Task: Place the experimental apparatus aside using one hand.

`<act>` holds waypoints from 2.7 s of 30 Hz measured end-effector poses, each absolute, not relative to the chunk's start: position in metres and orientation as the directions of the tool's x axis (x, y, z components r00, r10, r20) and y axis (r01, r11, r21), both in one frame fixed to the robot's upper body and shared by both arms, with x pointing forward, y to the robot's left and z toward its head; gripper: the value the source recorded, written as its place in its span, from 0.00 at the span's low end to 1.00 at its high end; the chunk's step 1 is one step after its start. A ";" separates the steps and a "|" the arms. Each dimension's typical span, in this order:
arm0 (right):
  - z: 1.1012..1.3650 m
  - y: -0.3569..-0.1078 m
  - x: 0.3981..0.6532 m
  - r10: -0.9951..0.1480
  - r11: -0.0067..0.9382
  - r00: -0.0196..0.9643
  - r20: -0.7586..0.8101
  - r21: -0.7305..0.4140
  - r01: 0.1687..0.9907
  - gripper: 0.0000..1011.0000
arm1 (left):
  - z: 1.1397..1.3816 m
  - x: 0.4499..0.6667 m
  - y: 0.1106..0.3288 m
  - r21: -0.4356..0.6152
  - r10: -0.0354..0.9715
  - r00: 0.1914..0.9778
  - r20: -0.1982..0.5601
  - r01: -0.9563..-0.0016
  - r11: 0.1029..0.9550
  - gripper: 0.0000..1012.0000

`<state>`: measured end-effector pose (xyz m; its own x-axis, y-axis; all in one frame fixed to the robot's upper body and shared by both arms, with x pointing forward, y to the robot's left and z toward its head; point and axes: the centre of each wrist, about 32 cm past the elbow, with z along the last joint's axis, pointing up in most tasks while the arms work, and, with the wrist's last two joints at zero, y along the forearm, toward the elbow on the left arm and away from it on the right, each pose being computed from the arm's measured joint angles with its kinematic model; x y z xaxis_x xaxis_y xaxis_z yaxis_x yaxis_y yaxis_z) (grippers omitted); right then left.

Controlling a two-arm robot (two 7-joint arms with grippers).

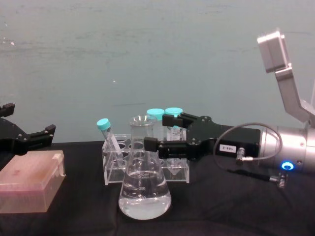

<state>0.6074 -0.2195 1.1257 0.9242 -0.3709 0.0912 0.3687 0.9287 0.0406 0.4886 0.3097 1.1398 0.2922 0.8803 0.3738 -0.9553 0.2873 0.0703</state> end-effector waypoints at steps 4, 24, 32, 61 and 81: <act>1.126 -0.218 0.608 -0.367 0.930 0.926 0.092 0.040 0.365 0.99 | 1.140 0.489 0.310 0.070 0.880 0.292 0.374 -0.955 0.287 0.99; 1.127 -0.205 0.614 -0.333 0.943 0.938 0.098 0.034 0.331 0.99 | 1.140 0.489 0.310 0.070 0.880 0.292 0.374 -0.955 0.287 0.99; 1.128 -0.202 0.616 -0.327 0.945 0.940 0.099 0.030 0.325 0.99 | 1.140 0.489 0.310 0.070 0.880 0.292 0.374 -0.955 0.287 0.99; 1.127 -0.196 0.622 -0.328 0.944 0.940 0.095 0.019 0.328 0.99 | 1.140 0.489 0.310 0.070 0.880 0.292 0.374 -0.955 0.287 0.99; 1.127 -0.196 0.622 -0.331 0.944 0.939 0.092 0.015 0.331 0.99 | 1.140 0.489 0.310 0.070 0.880 0.292 0.374 -0.955 0.287 0.99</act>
